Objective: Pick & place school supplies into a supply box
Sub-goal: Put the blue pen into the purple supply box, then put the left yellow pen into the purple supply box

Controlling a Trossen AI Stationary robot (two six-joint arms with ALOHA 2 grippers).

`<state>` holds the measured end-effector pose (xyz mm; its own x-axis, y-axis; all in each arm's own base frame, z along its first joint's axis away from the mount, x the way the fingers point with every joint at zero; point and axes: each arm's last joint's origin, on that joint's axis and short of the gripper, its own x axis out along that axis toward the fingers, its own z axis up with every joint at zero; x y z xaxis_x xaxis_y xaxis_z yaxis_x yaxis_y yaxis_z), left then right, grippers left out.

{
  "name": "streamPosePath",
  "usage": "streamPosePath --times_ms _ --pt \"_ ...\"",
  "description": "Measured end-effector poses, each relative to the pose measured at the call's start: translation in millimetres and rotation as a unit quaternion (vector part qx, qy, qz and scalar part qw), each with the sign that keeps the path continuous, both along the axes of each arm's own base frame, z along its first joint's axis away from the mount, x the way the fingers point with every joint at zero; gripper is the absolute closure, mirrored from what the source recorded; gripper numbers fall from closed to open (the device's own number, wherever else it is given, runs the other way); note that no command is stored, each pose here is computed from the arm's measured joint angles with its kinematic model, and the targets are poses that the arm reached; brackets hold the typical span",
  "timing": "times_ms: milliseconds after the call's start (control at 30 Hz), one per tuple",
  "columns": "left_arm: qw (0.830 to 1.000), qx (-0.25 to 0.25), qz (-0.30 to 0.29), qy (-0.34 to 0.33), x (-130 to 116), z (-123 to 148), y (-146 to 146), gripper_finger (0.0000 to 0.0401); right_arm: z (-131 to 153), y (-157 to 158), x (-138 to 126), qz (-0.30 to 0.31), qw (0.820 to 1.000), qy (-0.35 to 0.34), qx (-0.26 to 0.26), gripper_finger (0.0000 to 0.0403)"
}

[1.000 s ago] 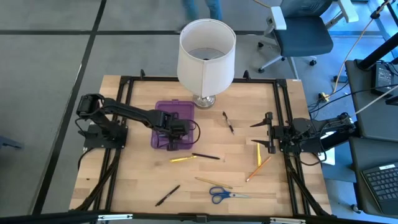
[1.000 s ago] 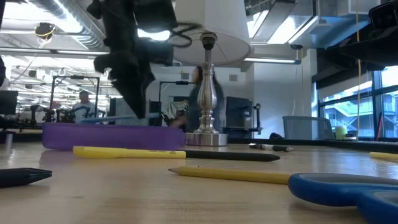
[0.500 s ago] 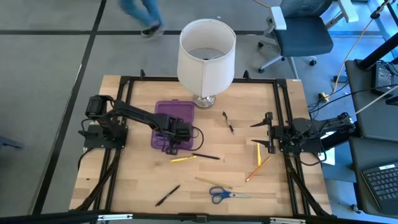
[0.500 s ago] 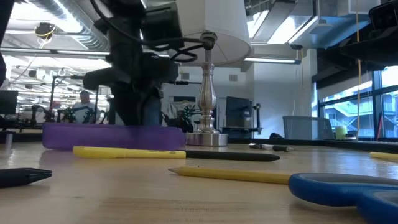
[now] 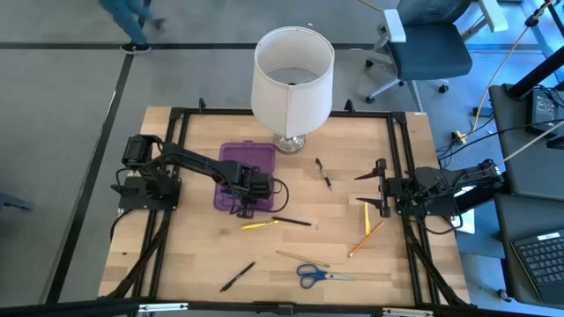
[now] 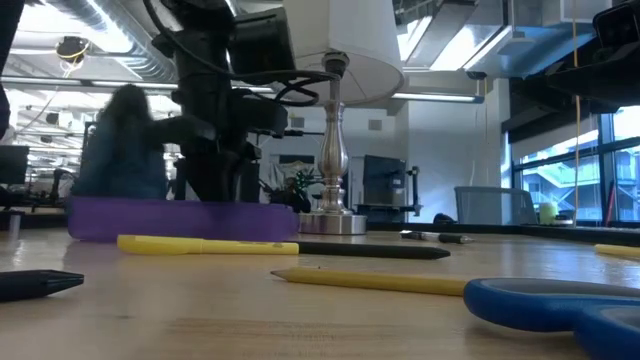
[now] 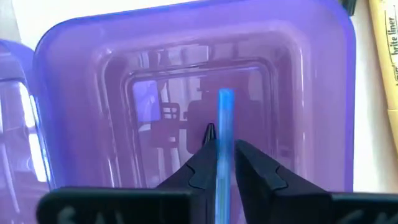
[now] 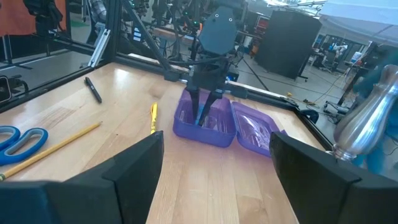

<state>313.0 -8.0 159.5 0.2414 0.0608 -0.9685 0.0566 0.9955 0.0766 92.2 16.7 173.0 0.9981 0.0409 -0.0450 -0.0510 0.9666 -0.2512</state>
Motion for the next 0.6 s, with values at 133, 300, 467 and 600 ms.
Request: streamPosePath --times_ms 133,300,467,600 --pt "1.000 -0.001 0.001 -0.012 4 7 0 0.0329 0 0 0 0.000 1.000 0.000 0.000 0.0106" --pt "1.000 -0.007 0.023 -0.010 10 22 0 0.0319 0 0 0 0.000 1.000 0.000 0.000 0.0106" --pt "0.993 -0.069 0.099 -0.014 18 44 -3 0.0318 0 0 0 0.000 1.000 0.000 0.000 0.0106" --pt "0.970 -0.128 0.203 -0.049 29 61 -5 0.0321 0 0 0 0.000 1.000 0.000 -0.001 0.0106"
